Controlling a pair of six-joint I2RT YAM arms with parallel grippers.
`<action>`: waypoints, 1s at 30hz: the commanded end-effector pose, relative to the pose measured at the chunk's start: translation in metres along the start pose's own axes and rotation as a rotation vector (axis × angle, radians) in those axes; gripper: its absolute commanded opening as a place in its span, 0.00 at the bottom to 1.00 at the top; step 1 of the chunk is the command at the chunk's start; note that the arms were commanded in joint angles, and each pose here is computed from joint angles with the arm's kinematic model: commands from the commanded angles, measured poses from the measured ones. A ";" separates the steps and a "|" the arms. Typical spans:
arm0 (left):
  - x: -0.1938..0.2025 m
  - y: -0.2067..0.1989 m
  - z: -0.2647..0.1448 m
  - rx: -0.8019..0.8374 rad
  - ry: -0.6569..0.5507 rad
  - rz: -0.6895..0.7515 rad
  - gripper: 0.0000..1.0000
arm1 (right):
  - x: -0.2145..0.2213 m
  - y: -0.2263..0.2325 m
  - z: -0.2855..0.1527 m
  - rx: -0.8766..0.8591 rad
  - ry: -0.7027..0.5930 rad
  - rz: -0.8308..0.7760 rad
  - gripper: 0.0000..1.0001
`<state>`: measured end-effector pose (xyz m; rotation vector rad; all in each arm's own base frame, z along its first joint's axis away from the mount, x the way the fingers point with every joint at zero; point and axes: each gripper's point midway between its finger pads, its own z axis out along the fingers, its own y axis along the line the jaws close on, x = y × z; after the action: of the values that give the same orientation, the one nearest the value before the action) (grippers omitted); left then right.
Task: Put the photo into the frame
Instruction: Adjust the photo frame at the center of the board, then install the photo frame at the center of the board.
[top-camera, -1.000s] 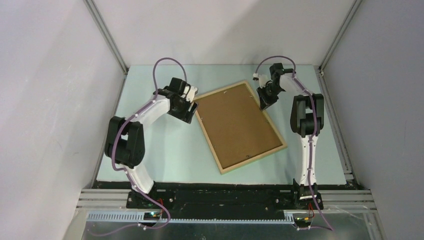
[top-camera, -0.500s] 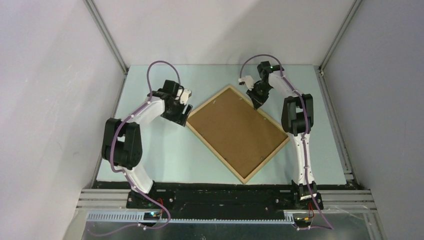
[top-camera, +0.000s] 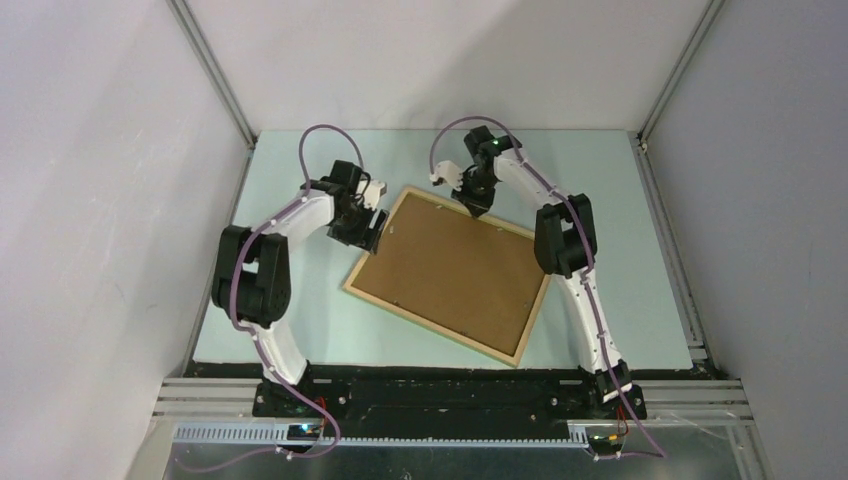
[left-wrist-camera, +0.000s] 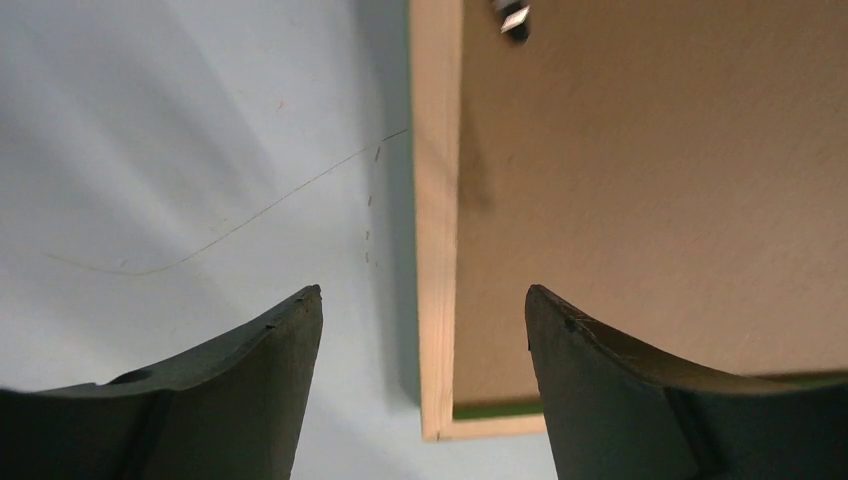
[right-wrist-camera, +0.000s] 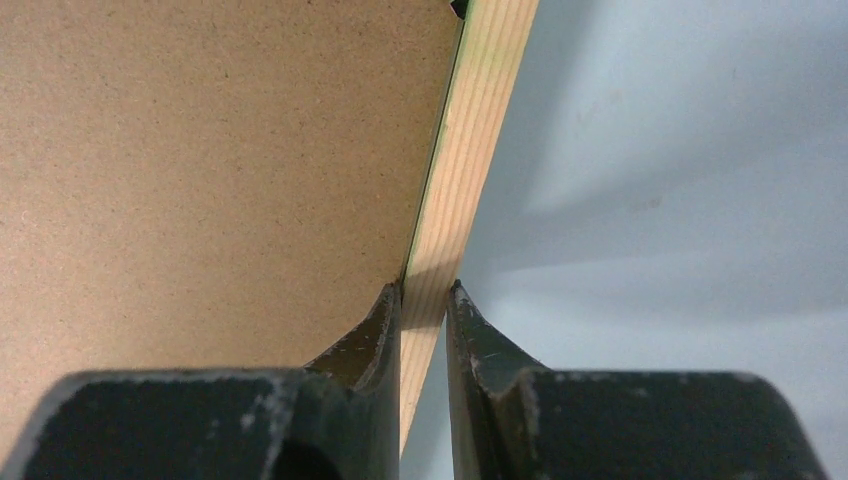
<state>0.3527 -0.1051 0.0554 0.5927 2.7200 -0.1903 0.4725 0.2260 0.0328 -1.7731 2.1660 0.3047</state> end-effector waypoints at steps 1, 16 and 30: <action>-0.016 -0.007 0.003 0.049 -0.028 -0.040 0.79 | -0.043 -0.003 0.017 0.039 -0.068 -0.168 0.00; -0.028 -0.011 0.022 0.092 -0.012 -0.084 0.73 | -0.071 0.034 0.012 -0.034 -0.169 -0.137 0.00; -0.026 0.002 0.036 0.043 0.007 -0.083 0.55 | -0.064 0.040 0.009 -0.046 -0.162 -0.105 0.00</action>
<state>0.3707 -0.1209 0.0253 0.5178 2.7938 -0.2848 0.4561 0.2898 0.0345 -1.8116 1.9886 0.4135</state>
